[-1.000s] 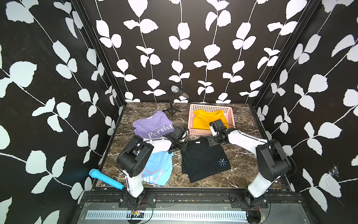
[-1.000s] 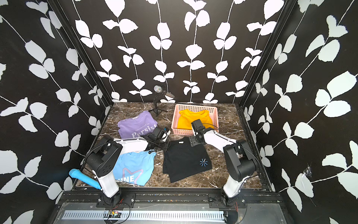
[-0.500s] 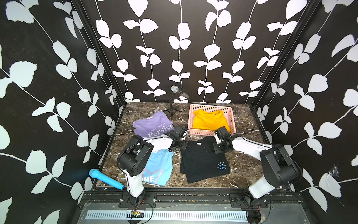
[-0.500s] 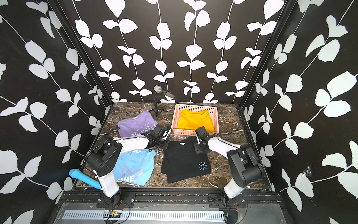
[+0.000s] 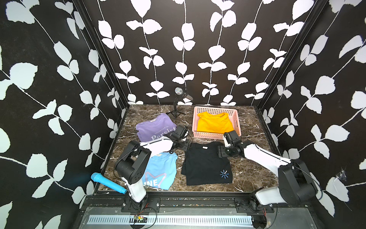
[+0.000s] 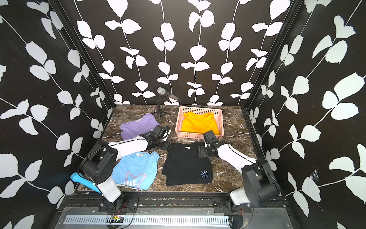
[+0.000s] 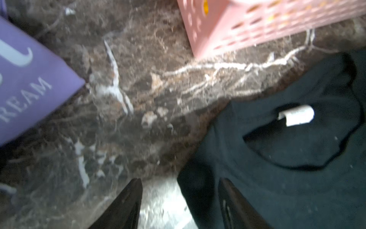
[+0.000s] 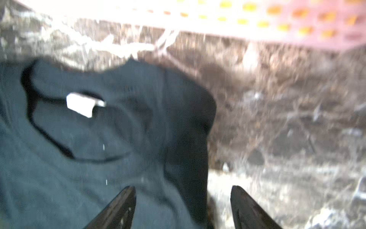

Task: Put the folded t-shirts into the basket
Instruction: Adjust the T-shirt at the center of the board, then pick up the T-shirt from the center of the board.

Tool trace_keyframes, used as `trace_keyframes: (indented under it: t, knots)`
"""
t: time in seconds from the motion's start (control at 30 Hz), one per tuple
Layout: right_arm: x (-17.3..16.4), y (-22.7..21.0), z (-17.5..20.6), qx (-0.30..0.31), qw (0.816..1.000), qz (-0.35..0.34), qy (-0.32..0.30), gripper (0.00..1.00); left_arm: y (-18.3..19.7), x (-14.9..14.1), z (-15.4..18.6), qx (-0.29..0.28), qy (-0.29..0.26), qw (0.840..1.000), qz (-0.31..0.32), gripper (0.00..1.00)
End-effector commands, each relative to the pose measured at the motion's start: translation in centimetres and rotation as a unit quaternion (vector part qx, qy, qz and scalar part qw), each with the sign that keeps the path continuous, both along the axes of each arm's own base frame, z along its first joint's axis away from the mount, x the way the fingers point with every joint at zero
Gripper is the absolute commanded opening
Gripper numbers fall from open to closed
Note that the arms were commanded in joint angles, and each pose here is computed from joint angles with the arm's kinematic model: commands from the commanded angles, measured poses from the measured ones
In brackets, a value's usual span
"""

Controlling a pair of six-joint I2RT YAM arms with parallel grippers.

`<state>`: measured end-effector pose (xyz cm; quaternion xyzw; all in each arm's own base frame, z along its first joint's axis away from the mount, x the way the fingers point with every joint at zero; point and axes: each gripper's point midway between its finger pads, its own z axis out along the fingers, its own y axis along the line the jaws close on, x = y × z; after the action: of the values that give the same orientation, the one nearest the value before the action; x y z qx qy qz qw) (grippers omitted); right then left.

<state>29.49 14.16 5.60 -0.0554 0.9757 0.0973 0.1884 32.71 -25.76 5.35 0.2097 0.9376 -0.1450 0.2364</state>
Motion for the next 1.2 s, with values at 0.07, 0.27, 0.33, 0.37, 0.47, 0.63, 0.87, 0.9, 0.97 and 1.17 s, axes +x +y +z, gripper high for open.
trace_keyframes:
  t: [0.07, 0.27, 0.33, 0.37, 0.47, 0.63, 0.87, 0.9, 0.97, 1.17]
  knots:
    - [1.9, 0.6, -0.9, -0.009, 1.0, 0.013, -0.004, 0.78, -1.9, -1.9, -1.1, -0.032, 0.027, 0.999, -0.012, 0.67]
    - [1.6, 0.9, -3.9, -0.011, 0.999, 0.019, 0.032, 0.73, -2.4, -2.2, -2.9, -0.027, 0.042, 0.999, -0.007, 0.63]
    - [1.1, 1.2, -4.6, -0.001, 0.999, 0.019, 0.038, 0.69, -2.6, -2.2, -3.3, -0.029, 0.045, 0.999, -0.006, 0.59]
    - [1.0, 1.3, -4.8, 0.005, 0.999, 0.019, 0.04, 0.66, -2.6, -2.3, -3.6, -0.031, 0.048, 0.998, -0.005, 0.56]
    - [0.5, 1.7, -5.5, 0.021, 0.999, 0.018, 0.045, 0.58, -2.9, -2.5, -4.5, -0.039, 0.058, 0.998, 0.0, 0.49]
    - [0.6, 2.9, -5.2, 0.068, 0.997, 0.012, 0.027, 0.41, -3.6, -2.6, -5.1, -0.081, 0.061, 0.995, 0.016, 0.33]
    - [1.8, 3.1, -2.5, 0.094, 0.995, -0.003, -0.031, 0.15, -4.5, -1.6, -3.5, -0.115, 0.038, 0.992, 0.025, 0.05]
    - [2.0, 3.1, -2.1, 0.098, 0.994, -0.005, -0.041, 0.1, -4.6, -1.5, -3.3, -0.119, 0.035, 0.992, 0.026, 0.01]
    - [2.3, 3.0, -1.6, 0.1, 0.993, -0.01, -0.055, 0.03, -4.7, -1.3, -2.9, -0.126, 0.03, 0.991, 0.029, 0.0]
    - [2.7, 3.0, 0.6, 0.115, 0.989, -0.018, -0.09, 0.0, -5.2, -0.9, -0.3, -0.15, 0.01, 0.988, 0.027, 0.0]
